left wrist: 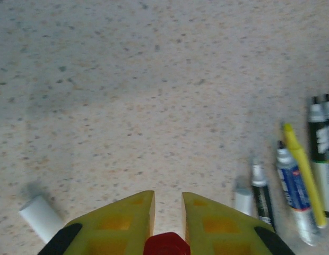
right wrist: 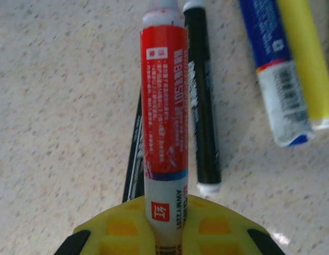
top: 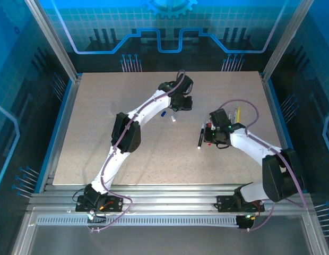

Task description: Open the pen caps

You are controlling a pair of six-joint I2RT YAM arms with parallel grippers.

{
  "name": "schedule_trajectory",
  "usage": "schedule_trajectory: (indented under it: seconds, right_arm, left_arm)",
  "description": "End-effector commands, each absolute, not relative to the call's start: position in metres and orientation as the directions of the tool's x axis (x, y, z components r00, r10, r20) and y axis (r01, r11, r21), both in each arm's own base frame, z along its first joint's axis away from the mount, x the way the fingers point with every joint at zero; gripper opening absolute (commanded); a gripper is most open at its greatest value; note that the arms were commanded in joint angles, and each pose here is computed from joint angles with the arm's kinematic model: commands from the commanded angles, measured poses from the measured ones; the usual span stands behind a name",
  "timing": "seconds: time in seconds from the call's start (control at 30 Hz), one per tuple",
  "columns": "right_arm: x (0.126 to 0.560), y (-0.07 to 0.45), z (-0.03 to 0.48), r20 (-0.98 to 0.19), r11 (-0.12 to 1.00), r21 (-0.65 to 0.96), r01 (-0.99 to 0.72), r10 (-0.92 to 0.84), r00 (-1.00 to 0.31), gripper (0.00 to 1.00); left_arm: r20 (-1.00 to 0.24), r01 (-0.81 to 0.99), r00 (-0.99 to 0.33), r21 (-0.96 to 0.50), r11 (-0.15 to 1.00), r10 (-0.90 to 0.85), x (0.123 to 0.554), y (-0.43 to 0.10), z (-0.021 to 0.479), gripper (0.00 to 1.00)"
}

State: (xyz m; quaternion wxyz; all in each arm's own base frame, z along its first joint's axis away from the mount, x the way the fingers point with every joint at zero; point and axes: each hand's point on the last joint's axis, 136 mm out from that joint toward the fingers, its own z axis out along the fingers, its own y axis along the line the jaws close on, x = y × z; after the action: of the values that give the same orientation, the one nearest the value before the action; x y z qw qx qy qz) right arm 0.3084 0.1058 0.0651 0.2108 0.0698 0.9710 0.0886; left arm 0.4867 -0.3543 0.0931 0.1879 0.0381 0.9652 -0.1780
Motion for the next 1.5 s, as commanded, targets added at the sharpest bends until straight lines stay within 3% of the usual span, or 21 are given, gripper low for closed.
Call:
schedule_trajectory:
  seconds: [0.0,0.53,0.77,1.13,1.47]
  right_arm:
    - [0.324,0.099,0.068,-0.420,0.987,0.144,0.077,0.131,-0.898,0.00]
    - [0.337,0.110,0.027,-0.315,0.992,0.112,0.062,0.094,-0.944,0.00]
    - [0.332,0.102,0.013,-0.275,0.994,0.058,0.088,0.101,-0.956,0.00]
    - [0.331,0.088,0.008,-0.236,0.993,-0.045,0.109,0.095,-0.967,0.27]
    - [0.333,0.072,0.021,-0.253,0.982,-0.137,0.133,0.095,-0.963,0.32]
  left_arm:
    - [-0.304,0.118,-0.951,-0.184,0.976,0.057,0.477,-0.327,0.057,0.00]
    - [-0.225,0.079,-0.974,-0.164,0.983,0.041,0.472,-0.315,0.016,0.00]
    - [-0.227,0.075,-0.973,-0.170,0.983,0.035,0.475,-0.312,0.016,0.06]
    - [-0.225,0.079,-0.974,-0.169,0.982,0.040,0.474,-0.310,0.016,0.26]
    - [-0.254,0.092,-0.966,-0.176,0.980,0.045,0.477,-0.311,0.028,0.33]
